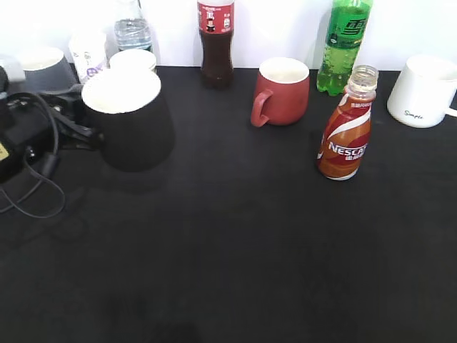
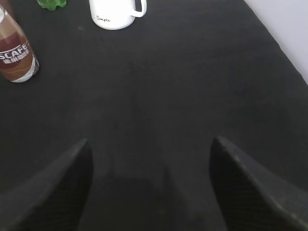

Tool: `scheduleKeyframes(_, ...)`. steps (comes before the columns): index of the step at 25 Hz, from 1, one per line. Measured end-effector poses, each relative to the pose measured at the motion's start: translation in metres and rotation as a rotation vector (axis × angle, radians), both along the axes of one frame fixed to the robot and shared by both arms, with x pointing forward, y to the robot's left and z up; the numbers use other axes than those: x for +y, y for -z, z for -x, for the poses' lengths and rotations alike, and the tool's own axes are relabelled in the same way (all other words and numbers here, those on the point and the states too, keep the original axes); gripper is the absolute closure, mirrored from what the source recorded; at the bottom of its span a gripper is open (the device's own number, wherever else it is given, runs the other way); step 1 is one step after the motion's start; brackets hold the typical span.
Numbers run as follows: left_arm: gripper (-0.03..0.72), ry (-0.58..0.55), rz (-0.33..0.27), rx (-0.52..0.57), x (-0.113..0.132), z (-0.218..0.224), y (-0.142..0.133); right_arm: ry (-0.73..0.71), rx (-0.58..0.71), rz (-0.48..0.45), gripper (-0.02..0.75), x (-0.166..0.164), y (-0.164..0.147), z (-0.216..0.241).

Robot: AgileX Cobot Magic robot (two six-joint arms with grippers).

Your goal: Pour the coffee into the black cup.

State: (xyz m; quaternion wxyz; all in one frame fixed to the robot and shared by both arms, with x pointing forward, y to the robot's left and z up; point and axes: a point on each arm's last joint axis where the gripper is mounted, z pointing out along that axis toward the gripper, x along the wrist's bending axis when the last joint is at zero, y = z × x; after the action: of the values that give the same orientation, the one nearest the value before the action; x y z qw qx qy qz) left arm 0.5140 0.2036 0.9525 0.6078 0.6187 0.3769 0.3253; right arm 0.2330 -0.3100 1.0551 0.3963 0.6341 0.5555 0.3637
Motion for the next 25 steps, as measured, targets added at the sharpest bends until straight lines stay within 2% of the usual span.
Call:
scheduleKeyframes(3, 0.625, -0.003, -0.001, 0.004, 0.000, 0.000, 0.000, -0.003, -0.034, 0.002, 0.150, 0.000, -0.004, 0.000)
scheduleKeyframes(5, 0.625, -0.003, -0.002, 0.005, 0.000, 0.000, 0.001, -0.030, -0.242, 0.019, 0.150, 0.002, -0.030, -0.013)
scheduleKeyframes(7, 0.625, -0.003, -0.002, 0.005, 0.000, 0.000, 0.001, -0.068, -0.307, -0.005, 0.150, 0.007, -0.041, -0.043)
scheduleKeyframes(9, 0.625, -0.003, 0.000, 0.006, 0.000, 0.000, 0.001, -0.102, -0.395, -0.019, 0.150, 0.011, -0.028, -0.077)
scheduleKeyframes(10, 0.625, -0.003, 0.000, 0.006, 0.000, 0.000, 0.001, -0.120, -0.444, -0.014, 0.150, 0.013, -0.011, -0.090)
scheduleKeyframes(13, 0.626, -0.003, 0.001, 0.007, 0.000, 0.000, 0.001, -0.169, -0.359, 0.006, 0.150, 0.018, 0.050, -0.116)
scheduleKeyframes(16, 0.627, -0.003, 0.000, 0.007, 0.000, 0.000, 0.001, -0.368, -0.249, 0.134, 0.150, 0.032, 0.080, -0.145)
scheduleKeyframes(17, 0.627, -0.003, 0.000, 0.008, 0.000, 0.000, 0.001, -0.440, -0.258, 0.129, 0.150, 0.038, 0.086, -0.154)
scheduleKeyframes(18, 0.627, -0.003, 0.000, 0.008, 0.000, 0.000, 0.001, -0.483, -0.235, 0.094, 0.150, 0.043, 0.098, -0.163)
scheduleKeyframes(20, 0.627, -0.003, 0.000, 0.008, 0.000, 0.000, 0.001, -0.526, -0.270, 0.009, 0.150, 0.049, 0.110, -0.175)
scheduleKeyframes(22, 0.627, -0.004, -0.004, 0.016, 0.000, 0.000, 0.001, -0.534, -0.293, -0.059, 0.150, 0.052, 0.120, -0.183)
scheduleKeyframes(25, 0.627, -0.005, -0.007, 0.022, 0.000, 0.000, 0.002, -0.494, -0.217, -0.089, 0.150, 0.049, 0.136, -0.188)
